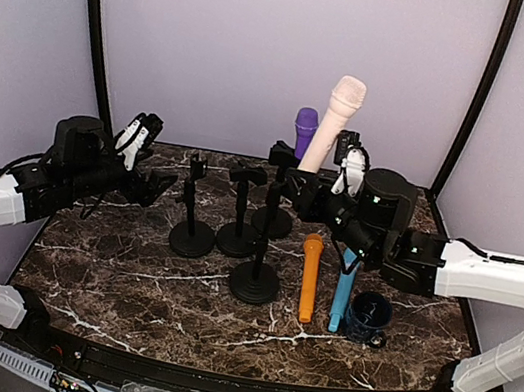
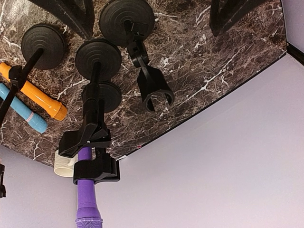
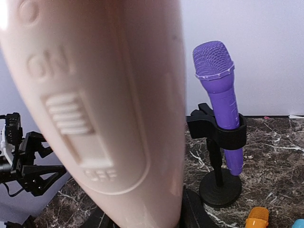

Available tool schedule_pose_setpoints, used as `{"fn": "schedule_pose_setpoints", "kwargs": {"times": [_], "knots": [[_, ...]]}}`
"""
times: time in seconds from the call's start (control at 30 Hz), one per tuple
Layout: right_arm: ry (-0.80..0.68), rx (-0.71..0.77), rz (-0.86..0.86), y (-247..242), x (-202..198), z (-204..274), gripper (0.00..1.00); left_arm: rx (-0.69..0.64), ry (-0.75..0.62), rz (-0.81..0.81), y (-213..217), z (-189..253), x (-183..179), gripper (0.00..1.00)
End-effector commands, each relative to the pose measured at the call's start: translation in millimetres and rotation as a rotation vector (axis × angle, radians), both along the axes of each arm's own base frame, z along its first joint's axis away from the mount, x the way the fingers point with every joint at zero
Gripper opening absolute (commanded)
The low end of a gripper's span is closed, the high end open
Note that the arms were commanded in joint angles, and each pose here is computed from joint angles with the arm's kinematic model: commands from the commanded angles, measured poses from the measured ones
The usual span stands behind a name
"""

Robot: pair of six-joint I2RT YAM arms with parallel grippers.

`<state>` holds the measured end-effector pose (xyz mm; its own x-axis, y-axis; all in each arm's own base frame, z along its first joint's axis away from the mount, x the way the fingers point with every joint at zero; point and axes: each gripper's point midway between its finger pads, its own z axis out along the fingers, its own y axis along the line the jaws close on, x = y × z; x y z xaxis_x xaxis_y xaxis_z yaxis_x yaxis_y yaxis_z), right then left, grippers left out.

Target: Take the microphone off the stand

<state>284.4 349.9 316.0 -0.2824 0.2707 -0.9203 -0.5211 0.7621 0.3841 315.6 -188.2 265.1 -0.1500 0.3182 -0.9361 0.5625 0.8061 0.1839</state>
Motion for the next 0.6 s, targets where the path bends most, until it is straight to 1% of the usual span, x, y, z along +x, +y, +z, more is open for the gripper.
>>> {"fn": "schedule_pose_setpoints", "kwargs": {"times": [0.0,0.17,0.23,0.33,0.47,0.5,0.57], "knots": [[-0.117,0.212,0.066,12.6,-20.9,68.1,0.11,0.002,-0.047,-0.08,-12.1,7.3,-13.2,0.86],[-0.116,0.185,0.114,30.5,-32.9,57.3,0.11,0.014,-0.073,-0.201,-41.6,12.2,-41.3,0.86],[-0.124,0.164,0.129,34.9,-37.2,50.8,0.12,-0.025,-0.068,-0.247,-53.2,18.0,-52.6,0.86],[-0.122,0.144,0.152,38.9,-42.5,38.9,0.17,-0.101,-0.041,-0.31,-71.0,21.7,-67.5,0.85],[-0.112,0.127,0.166,37.7,-47.3,25.6,0.32,-0.123,0.005,-0.336,-84.6,12.4,-76.4,0.84],[-0.111,0.125,0.167,36.2,-48.5,23.7,0.38,-0.124,0.012,-0.336,-86.0,10.1,-77.3,0.84],[-0.108,0.117,0.162,31.6,-49.6,20.1,0.53,-0.131,0.034,-0.341,-90.7,3.0,-80.5,0.84]]}}
